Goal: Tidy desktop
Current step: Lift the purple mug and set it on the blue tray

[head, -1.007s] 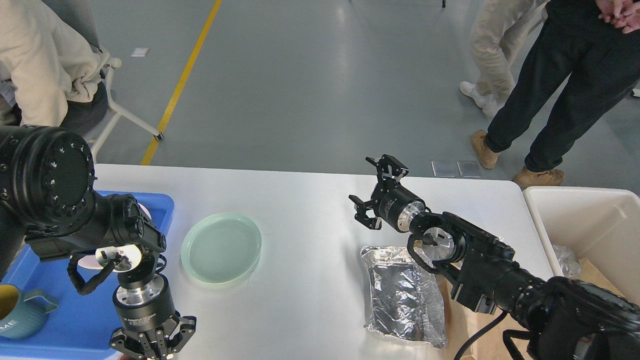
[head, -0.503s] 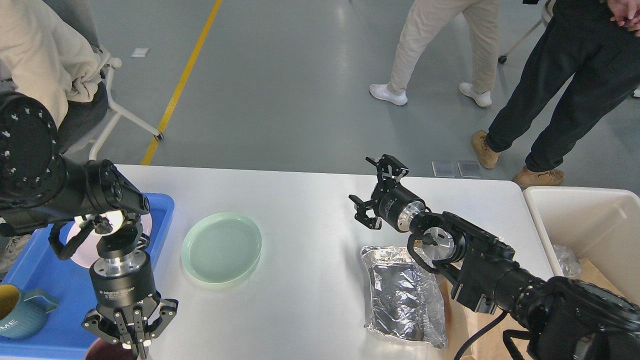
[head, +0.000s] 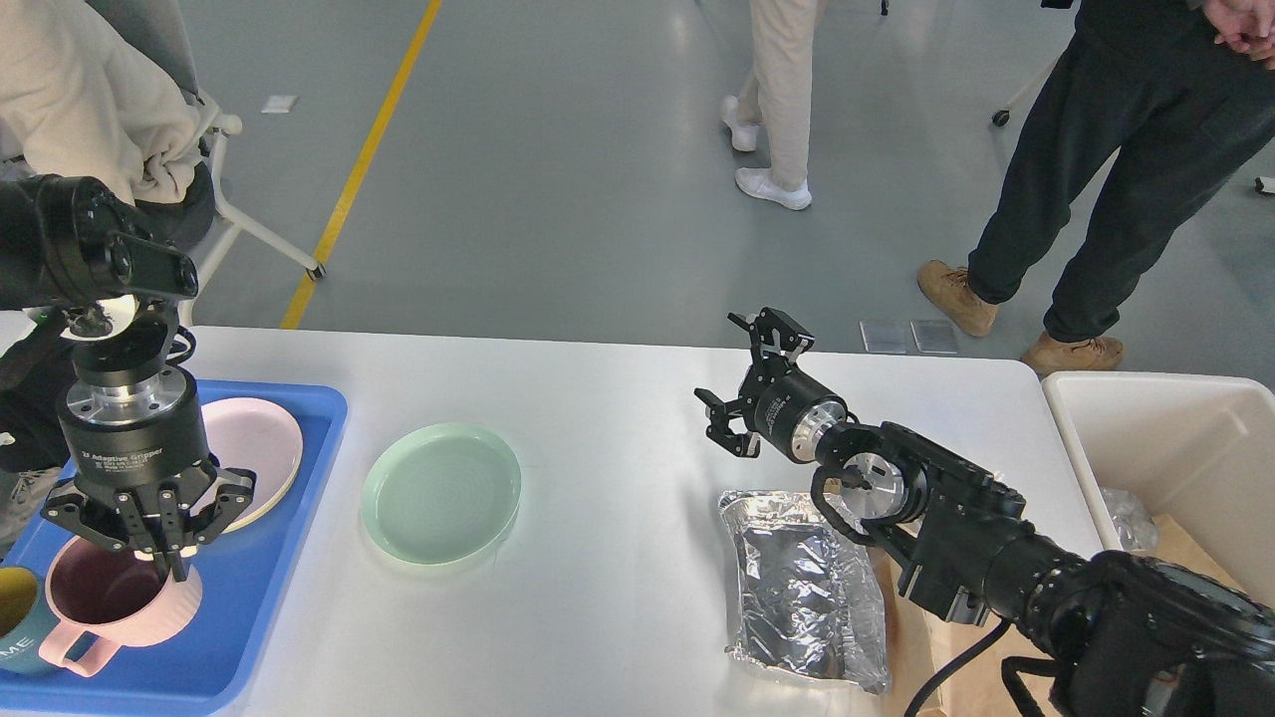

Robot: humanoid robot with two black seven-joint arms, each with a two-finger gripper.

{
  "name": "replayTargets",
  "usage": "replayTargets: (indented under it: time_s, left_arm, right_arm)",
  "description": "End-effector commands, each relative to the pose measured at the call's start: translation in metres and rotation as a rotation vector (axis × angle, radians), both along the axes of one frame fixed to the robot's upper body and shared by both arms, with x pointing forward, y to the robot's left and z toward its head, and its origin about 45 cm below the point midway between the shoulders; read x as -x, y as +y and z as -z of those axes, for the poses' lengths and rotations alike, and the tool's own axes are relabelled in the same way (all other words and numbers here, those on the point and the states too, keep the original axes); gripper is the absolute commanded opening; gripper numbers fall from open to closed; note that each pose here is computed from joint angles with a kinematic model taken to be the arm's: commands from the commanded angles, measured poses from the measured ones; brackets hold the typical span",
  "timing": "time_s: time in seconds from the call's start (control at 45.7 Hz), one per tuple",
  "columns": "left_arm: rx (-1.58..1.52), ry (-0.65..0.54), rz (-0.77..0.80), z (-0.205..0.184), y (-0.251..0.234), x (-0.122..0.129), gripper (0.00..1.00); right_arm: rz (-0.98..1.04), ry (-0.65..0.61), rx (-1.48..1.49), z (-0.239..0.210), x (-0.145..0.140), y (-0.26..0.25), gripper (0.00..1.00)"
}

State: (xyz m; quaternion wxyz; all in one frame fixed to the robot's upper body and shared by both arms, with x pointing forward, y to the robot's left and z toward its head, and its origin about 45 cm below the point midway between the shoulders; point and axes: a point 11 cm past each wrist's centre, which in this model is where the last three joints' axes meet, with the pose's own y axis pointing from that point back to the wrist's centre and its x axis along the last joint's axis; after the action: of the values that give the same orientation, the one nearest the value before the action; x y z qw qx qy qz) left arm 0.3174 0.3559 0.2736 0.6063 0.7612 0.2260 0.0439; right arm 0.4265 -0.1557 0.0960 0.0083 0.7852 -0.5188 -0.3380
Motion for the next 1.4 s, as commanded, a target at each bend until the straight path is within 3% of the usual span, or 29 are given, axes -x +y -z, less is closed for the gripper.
replayTargets:
  time_s: [0.0,0.372,0.832,1.379]
  left_arm:
    - [-0.017,0.007,-0.036,0.010,0.020,0.003,0.01]
    - [-0.135,-0.070,-0.010,0.041,0.070,-0.029,0.02]
    - [-0.060,-0.015,-0.016,0.093,0.059,-0.014,0.02]
    - [-0.060,0.000,-0.010,0.111,0.061,-0.009,0.05]
  right_arm:
    - [-0.001,0.001,0.001,0.000,0.000,0.000,1.00]
    - [0.000,0.001,0.000,0.000,0.000,0.000,1.00]
    - [0.000,0.001,0.000,0.000,0.000,0.000,1.00]
    - [0.000,-0.001,0.000,0.000,0.000,0.000,1.00]
